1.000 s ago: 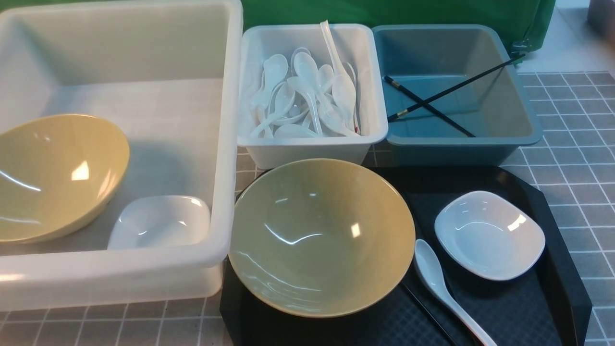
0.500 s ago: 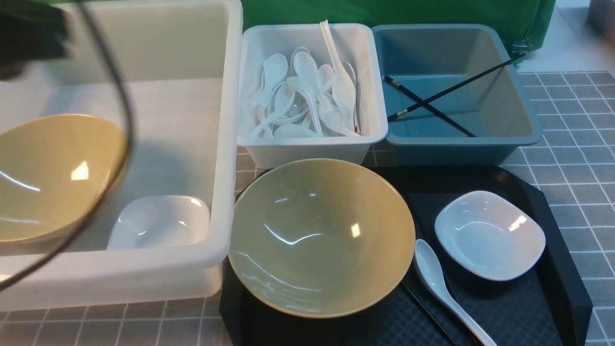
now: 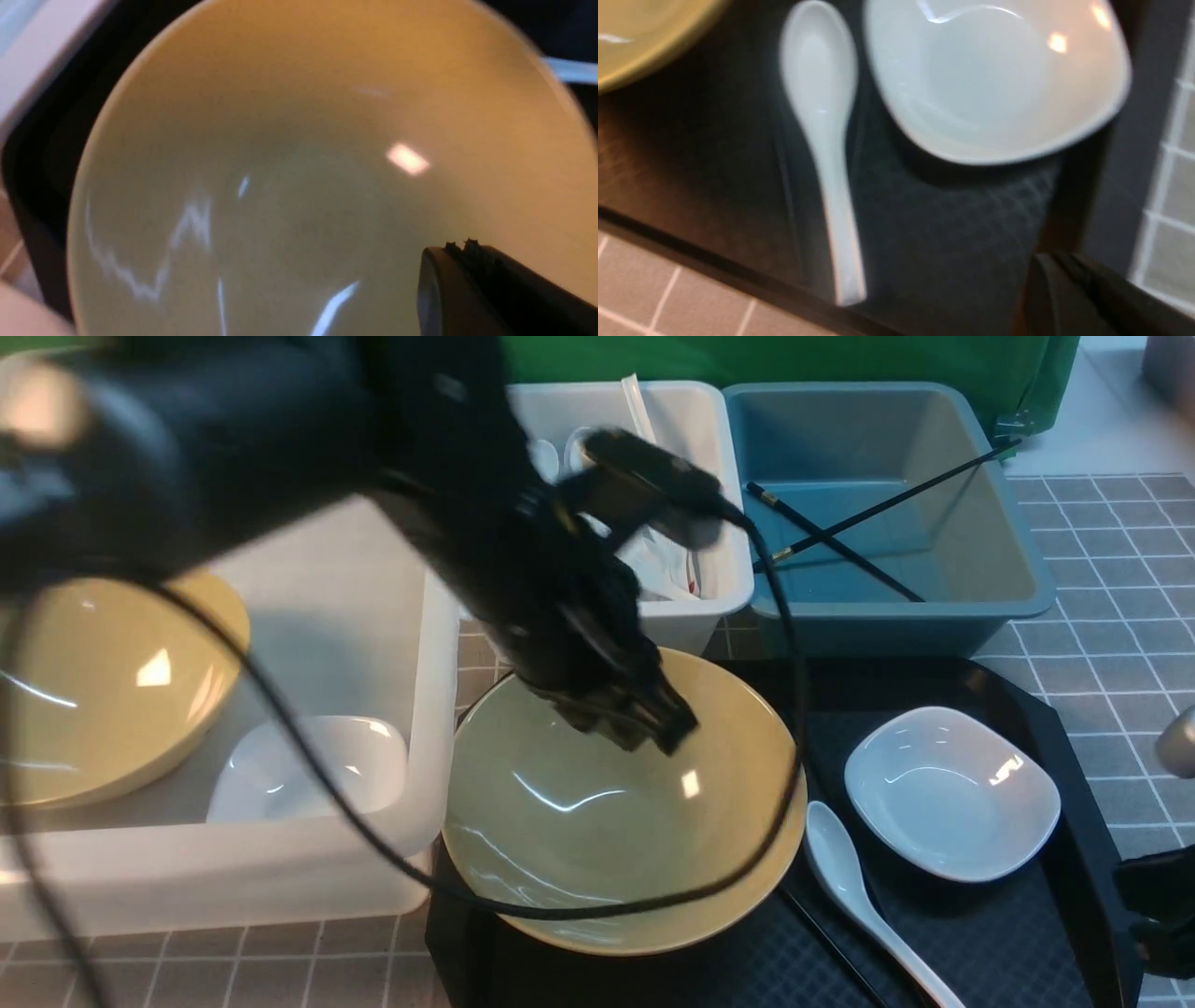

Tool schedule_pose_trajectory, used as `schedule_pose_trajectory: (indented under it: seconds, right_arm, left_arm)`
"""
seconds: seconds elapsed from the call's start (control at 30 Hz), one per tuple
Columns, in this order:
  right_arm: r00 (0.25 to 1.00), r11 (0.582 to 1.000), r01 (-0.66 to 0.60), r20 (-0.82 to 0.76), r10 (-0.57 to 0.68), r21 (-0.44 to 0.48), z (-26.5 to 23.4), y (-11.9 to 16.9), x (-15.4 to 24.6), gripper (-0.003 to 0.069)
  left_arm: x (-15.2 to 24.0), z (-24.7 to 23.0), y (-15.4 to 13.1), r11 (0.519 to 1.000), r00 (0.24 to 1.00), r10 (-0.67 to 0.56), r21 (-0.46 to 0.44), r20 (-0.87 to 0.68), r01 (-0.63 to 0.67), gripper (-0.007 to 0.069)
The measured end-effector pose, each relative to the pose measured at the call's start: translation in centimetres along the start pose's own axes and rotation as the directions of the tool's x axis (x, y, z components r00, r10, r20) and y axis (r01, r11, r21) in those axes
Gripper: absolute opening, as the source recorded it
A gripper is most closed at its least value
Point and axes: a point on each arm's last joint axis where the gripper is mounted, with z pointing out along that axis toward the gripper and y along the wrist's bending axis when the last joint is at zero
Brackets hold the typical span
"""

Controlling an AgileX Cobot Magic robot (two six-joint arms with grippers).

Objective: On grey table put chopsticks spoon bowls plates into blue grey white boxes.
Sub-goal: 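Grasp the large bowl on the tray by its rim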

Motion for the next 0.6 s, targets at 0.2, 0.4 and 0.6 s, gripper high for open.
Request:
schedule_pose_trajectory:
  seconds: [0.2, 0.4, 0.6]
  right_arm:
    - [0.999, 0.999, 0.038, 0.014, -0.038, -0.025, 0.1, 0.7, -0.2, 0.0039]
    - [0.999, 0.999, 0.041, 0.024, -0.041, -0.027, 0.1, 0.8, -0.3, 0.0039]
    - [0.999, 0.999, 0.041, 0.026, -0.04, -0.027, 0.1, 0.8, -0.3, 0.0042]
  left_arm:
    - [-1.6, 6.4, -0.8, 0.997, 0.994, 0.071, -0.035, -0.085, -0.074, -0.0007]
    - [-2.3, 10.1, -3.5, 0.997, 0.996, 0.064, 0.045, -0.063, -0.062, -0.0007]
    - [-3.8, 9.0, -4.8, 0.992, 0.997, 0.075, 0.098, -0.003, -0.075, -0.0007]
